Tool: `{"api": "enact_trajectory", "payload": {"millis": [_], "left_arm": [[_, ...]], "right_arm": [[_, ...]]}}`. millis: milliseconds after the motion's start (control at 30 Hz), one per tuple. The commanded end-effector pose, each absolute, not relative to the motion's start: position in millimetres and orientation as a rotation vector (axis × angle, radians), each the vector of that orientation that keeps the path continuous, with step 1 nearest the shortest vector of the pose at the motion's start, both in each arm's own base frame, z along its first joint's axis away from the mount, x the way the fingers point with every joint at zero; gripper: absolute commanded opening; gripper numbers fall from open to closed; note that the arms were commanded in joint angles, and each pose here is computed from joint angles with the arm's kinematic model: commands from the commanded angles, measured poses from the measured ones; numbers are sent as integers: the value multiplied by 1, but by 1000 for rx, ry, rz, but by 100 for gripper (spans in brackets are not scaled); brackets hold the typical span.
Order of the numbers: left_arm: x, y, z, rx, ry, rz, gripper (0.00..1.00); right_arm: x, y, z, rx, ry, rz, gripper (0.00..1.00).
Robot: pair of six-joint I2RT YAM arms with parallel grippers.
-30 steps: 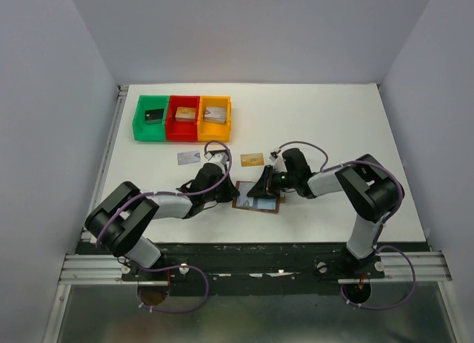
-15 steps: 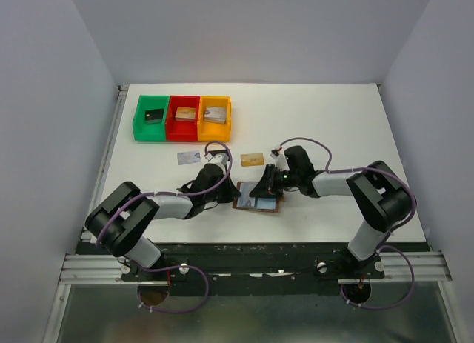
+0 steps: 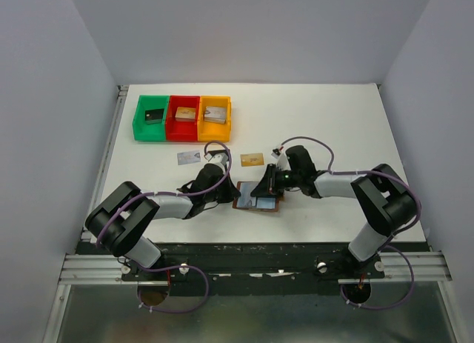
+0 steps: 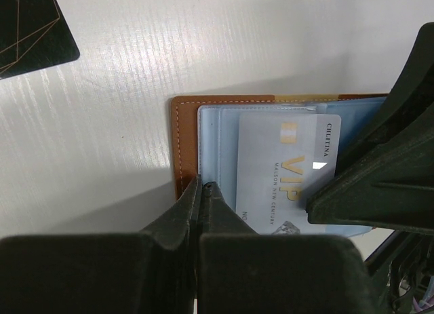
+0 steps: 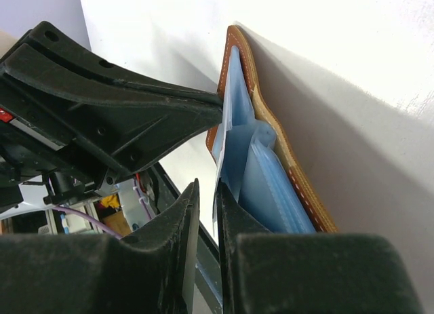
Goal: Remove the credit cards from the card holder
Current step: Remove the credit card from the card holder.
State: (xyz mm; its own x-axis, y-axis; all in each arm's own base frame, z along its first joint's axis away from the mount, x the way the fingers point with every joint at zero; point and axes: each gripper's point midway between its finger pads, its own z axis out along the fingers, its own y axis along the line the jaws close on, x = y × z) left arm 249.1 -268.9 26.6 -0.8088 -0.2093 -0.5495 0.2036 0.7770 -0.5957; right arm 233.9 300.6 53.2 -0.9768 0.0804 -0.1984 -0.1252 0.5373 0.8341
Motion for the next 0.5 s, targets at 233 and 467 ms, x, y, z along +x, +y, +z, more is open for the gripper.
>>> {"api": "enact_trajectory", "payload": {"millis": [233,467], "left_arm": [[224,-243,-15,-29,2508,-750,0],[224,-242,-15,-34,2507,-748,0]], "right_arm": [[229,292,58,-49,2546,1401,22],[228,287,57,-53,2546,1380,20]]}}
